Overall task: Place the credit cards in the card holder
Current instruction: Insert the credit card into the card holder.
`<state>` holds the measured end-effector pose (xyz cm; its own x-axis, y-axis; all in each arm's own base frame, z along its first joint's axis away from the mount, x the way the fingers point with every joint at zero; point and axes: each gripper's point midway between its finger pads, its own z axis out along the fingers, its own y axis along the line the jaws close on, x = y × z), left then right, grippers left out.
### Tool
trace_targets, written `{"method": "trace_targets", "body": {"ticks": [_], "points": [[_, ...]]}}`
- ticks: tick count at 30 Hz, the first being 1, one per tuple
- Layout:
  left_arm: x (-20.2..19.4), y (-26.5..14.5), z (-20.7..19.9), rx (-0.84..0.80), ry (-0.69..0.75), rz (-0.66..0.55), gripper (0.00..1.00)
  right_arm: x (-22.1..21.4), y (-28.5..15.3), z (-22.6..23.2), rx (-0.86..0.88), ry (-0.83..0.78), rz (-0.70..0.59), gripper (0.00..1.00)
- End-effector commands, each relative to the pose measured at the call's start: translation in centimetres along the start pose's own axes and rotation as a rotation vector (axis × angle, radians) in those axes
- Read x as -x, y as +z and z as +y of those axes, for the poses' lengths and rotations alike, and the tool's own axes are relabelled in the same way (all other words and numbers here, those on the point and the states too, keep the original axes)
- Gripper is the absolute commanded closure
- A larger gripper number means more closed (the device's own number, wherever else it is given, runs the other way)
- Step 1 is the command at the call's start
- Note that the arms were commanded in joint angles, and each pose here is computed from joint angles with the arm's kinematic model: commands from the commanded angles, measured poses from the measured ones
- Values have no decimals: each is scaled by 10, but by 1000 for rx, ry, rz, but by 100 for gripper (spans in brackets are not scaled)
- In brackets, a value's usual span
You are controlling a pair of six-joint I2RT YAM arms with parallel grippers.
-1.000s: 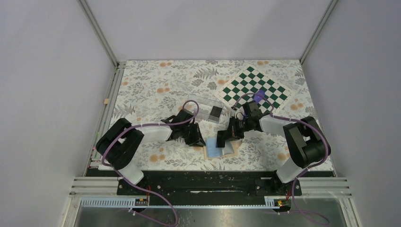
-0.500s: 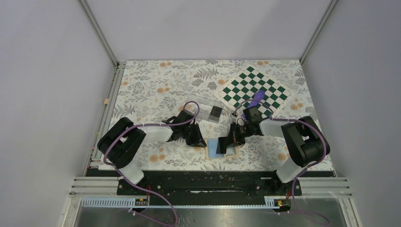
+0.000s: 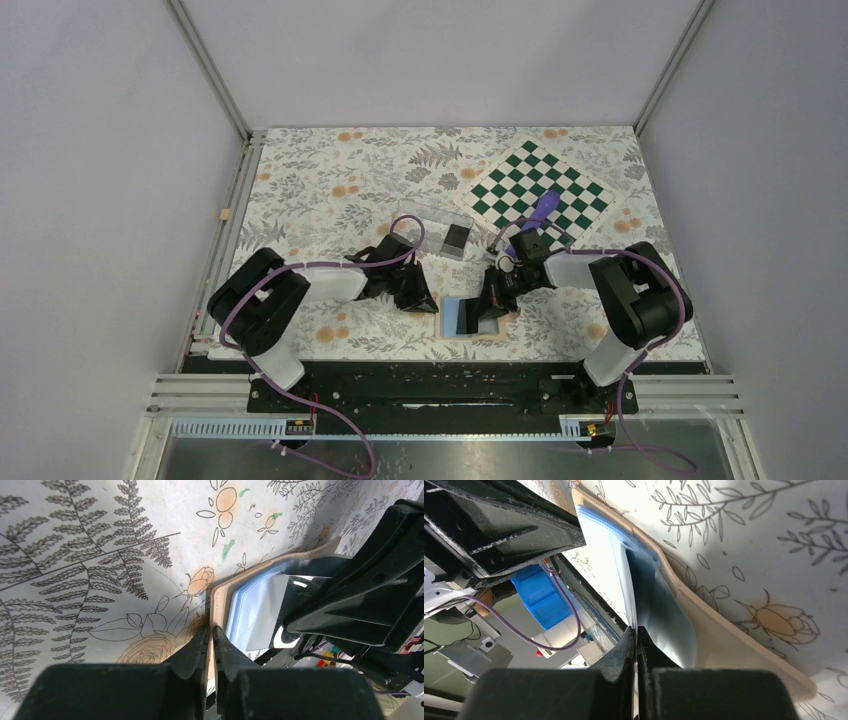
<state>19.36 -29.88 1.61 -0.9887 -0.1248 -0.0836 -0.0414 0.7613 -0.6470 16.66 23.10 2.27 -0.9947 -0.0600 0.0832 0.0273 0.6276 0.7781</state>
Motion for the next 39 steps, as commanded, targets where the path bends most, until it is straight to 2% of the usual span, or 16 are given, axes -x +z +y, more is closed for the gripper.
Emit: {"method": "trace_targets", "body": {"ticks": [1,6,7,9,12,21,39], "points": [[-11,7,25,107,6,33,93,-7,6,-8,-83,13,57,100],[-10,8,23,111,13,38,93,-6,7,-8,-115,-3,65,100],[-10,8,22,110,14,40,93,-5,6,-8,-122,-5,62,97],[-11,7,22,110,13,39,93,-4,4,-9,-150,-11,55,83],[-11,5,21,110,10,33,93,-3,-4,-9,-203,-31,35,71],[-15,7,15,103,18,42,99,-1,-14,-10,-320,-48,22,54],[-20,14,5,76,14,61,100,0,10,18,-257,-77,58,54]]}}
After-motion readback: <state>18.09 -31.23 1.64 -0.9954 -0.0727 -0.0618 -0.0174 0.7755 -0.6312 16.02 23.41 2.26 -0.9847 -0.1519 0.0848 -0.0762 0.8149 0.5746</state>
